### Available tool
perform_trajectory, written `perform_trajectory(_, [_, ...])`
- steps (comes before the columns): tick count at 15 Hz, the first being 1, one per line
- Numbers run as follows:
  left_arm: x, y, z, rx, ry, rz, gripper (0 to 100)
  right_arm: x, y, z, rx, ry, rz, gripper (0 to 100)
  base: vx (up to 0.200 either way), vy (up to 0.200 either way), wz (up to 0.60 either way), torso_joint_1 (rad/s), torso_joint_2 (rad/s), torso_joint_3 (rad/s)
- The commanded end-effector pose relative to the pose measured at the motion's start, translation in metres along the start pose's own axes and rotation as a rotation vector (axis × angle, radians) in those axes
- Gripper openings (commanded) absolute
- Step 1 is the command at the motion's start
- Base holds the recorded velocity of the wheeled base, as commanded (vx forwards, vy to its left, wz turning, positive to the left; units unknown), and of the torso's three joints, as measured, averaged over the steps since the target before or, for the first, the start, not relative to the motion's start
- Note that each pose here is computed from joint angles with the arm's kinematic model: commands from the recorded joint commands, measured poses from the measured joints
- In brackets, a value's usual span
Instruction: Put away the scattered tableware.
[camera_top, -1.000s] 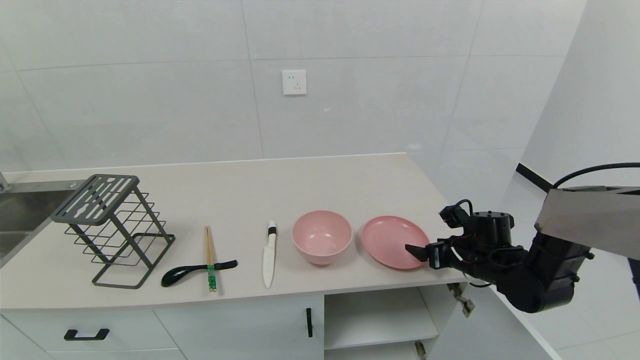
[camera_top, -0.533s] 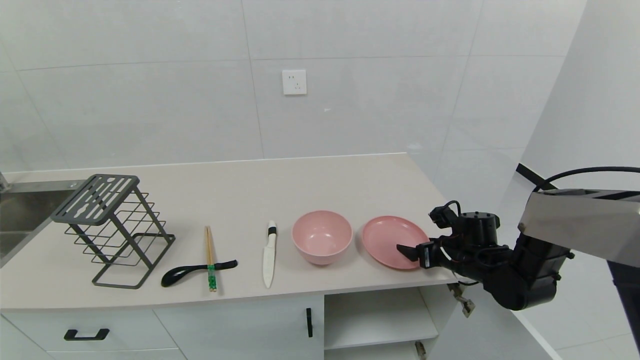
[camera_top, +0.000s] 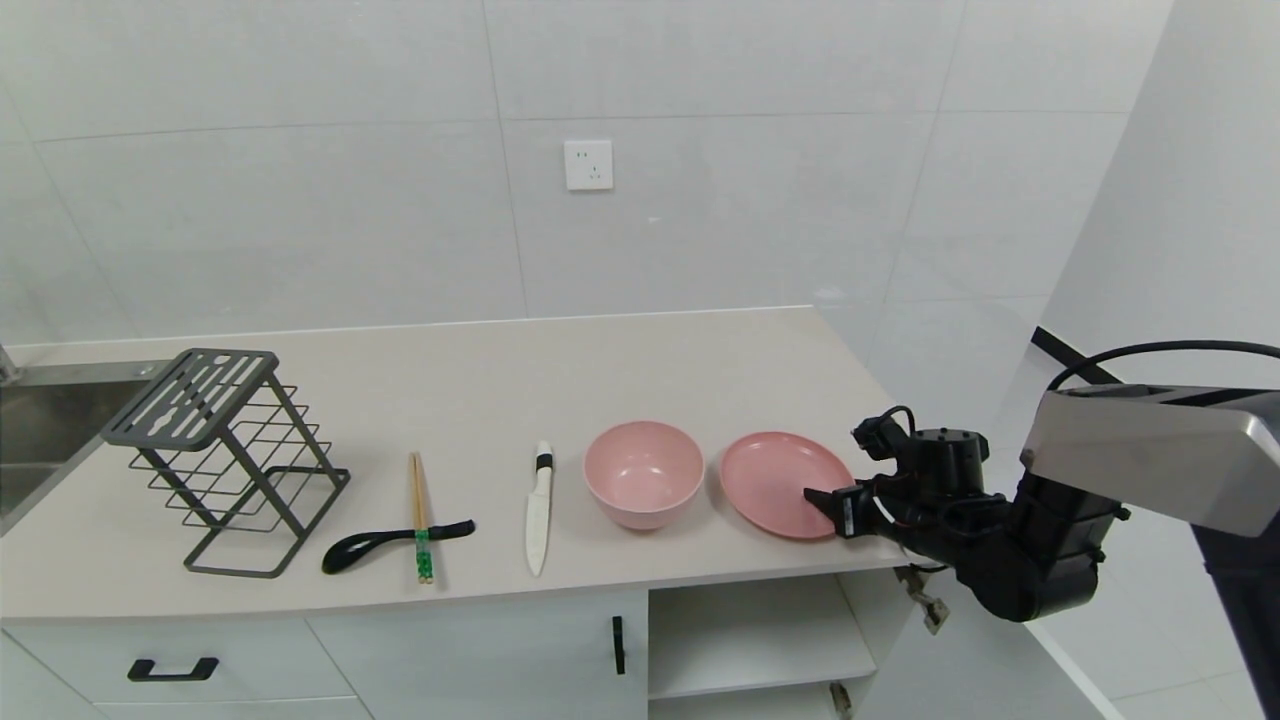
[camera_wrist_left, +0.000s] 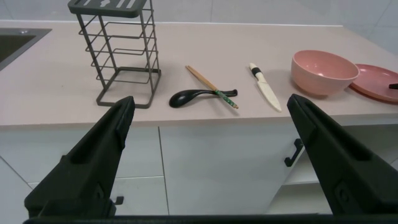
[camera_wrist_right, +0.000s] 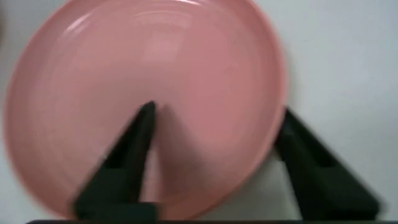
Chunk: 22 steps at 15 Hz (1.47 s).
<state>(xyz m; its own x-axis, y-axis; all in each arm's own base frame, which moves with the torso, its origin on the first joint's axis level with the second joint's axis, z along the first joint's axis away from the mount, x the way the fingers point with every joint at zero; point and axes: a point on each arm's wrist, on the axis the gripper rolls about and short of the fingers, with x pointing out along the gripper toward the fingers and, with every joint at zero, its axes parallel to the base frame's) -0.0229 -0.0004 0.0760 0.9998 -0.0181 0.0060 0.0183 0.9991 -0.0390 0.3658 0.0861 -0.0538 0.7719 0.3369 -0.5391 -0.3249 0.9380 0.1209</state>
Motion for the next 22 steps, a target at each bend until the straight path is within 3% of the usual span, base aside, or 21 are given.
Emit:
perform_trajectory(1, [0.0,0.0,0.0,-0.001,0.001,0.0,100,0.001,-0.006,0.001,0.008,-0.003,-0.026,0,0.0,0.0,0.0,0.0,0.0,0.0])
perform_trajectory(6, [0.0,0.0,0.0,0.001,0.001,0.0,100,0.0,-0.017,0.008,0.028,-0.036,-0.06,0,0.0,0.0,0.0,0.0,0.0,0.0])
perform_trajectory(12, [0.0,0.0,0.0,0.027,0.002,-0.008,100,-0.045,-0.016,0.063,0.025,-0.232,-0.069,0,0.0,0.0,0.0,0.0,0.0,0.0])
perform_trajectory(15, [0.0,0.0,0.0,0.05,0.003,-0.011,100,-0.061,-0.014,0.065,0.014,-0.295,-0.07,0,0.0,0.0,0.0,0.0,0.0,0.0])
perform_trajectory(20, [0.0,0.0,0.0,0.036,0.003,-0.009,100,-0.08,-0.001,0.056,-0.002,-0.351,-0.042,0,0.0,0.0,0.0,0.0,0.0,0.0])
perform_trajectory(22, [0.0,0.0,0.0,0.038,0.003,-0.009,100,-0.09,0.002,0.07,-0.01,-0.435,-0.033,0,0.0,0.0,0.0,0.0,0.0,0.0])
